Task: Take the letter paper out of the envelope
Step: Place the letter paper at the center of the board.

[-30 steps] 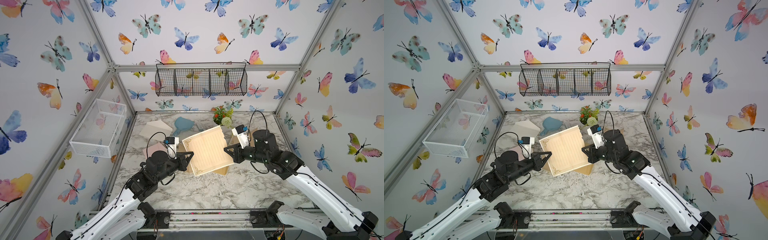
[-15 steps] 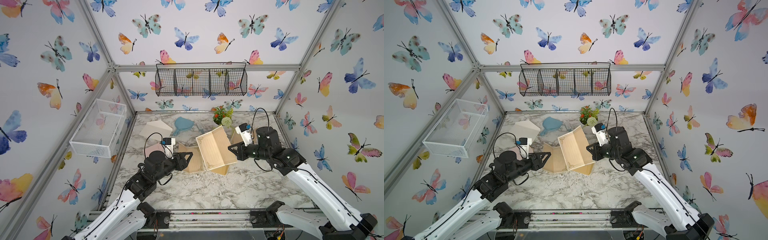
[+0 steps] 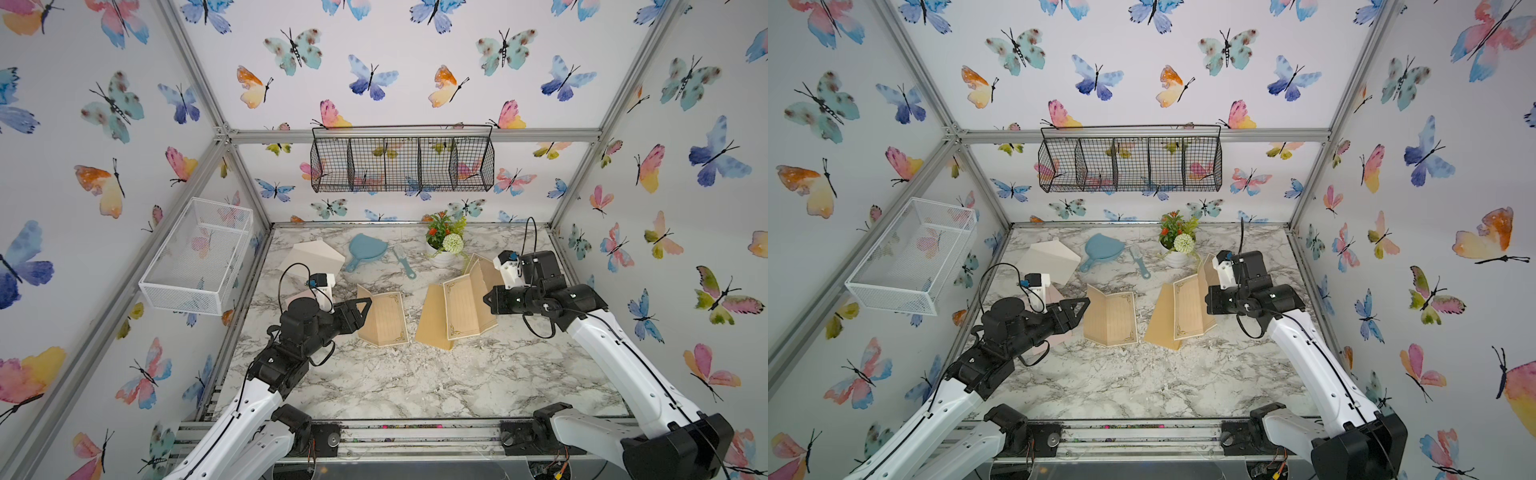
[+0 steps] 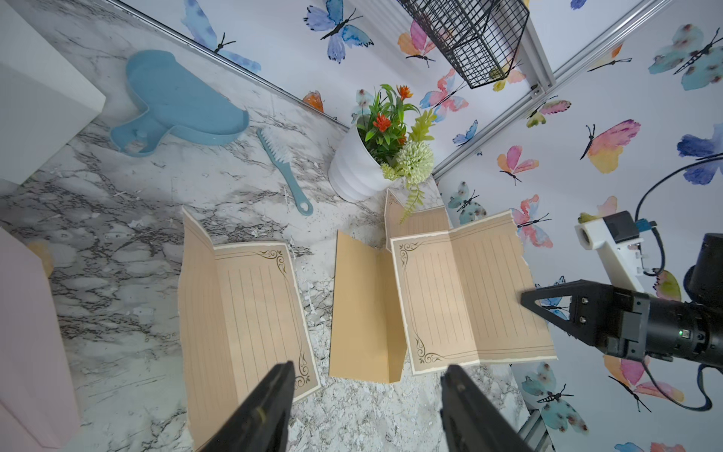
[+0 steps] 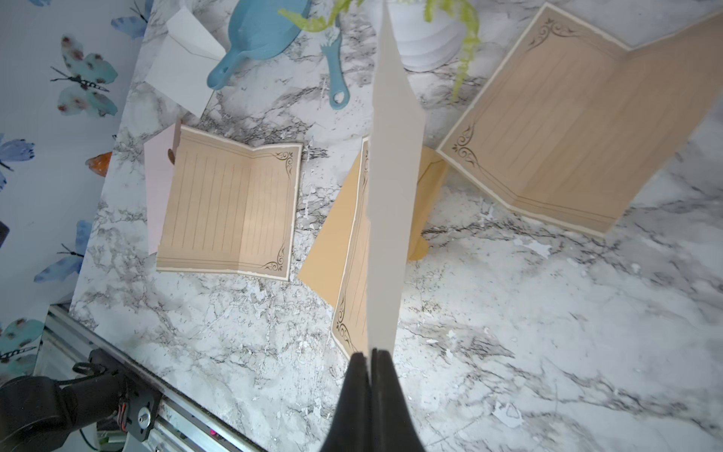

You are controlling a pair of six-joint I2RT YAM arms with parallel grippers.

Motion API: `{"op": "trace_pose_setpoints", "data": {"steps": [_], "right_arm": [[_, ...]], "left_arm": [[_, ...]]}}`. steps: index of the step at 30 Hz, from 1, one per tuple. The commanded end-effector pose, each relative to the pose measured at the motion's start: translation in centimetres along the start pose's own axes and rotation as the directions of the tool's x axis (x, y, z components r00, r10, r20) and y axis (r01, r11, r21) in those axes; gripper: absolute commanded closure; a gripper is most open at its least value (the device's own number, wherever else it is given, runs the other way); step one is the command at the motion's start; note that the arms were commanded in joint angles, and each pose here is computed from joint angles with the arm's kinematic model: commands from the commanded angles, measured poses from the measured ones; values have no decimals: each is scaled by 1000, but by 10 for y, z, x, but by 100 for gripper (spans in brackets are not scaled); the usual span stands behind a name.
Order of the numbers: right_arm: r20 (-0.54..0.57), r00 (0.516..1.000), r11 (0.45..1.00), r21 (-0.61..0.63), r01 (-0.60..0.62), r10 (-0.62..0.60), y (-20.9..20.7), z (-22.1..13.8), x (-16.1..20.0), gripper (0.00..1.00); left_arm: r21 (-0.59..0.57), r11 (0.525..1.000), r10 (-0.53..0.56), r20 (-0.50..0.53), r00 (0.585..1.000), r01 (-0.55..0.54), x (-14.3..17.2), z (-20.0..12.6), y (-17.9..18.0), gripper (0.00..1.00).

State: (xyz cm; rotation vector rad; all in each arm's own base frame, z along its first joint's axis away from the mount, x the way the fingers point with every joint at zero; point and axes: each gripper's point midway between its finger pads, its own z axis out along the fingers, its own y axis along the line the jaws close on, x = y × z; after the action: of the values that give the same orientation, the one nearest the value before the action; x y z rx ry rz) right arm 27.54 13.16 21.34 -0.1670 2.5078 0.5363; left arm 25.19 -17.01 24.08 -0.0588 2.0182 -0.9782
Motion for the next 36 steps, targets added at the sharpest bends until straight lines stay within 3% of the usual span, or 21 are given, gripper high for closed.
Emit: {"op": "trace_pose_setpoints", "data": {"steps": [1,6,11,16,20,22,26,29,33,36], "right_arm": [[35,995,993,62,-98,96,-23,-8,-2,98],[-114,979,967,211,-141,168,-76,-2,4,97],[-165,973,967,225,-122,161,-82,-24,-2,98],[-243,954,981,116,-153,177,-63,-20,8,98],[-297,931,972,164,-167,210,-75,-9,30,98],[-317,922,974,125,-190,220,-70,-2,42,98],[-311,930,978,-2,-209,198,-43,-14,40,98],[-296,934,979,24,-205,202,-45,-22,46,98],[-351,909,973,44,-225,226,-52,-1,73,98],[-374,903,968,-50,-246,210,-40,13,74,98]], "left_arm": [[76,997,27,-10,1000,-26,-2,1,-14,36],[112,993,36,-36,999,-32,0,5,-19,37],[136,990,41,-29,999,-37,-2,4,-24,37],[155,988,24,-27,999,-19,0,10,-23,38],[186,982,5,-38,999,2,2,15,-25,38],[193,981,8,-41,999,0,2,16,-27,38],[197,980,16,-49,999,-5,1,20,-28,39],[212,977,11,-50,999,0,0,24,-30,39],[237,971,-3,-65,998,18,-1,30,-35,39],[263,965,11,-112,994,19,5,31,-40,40]]}}
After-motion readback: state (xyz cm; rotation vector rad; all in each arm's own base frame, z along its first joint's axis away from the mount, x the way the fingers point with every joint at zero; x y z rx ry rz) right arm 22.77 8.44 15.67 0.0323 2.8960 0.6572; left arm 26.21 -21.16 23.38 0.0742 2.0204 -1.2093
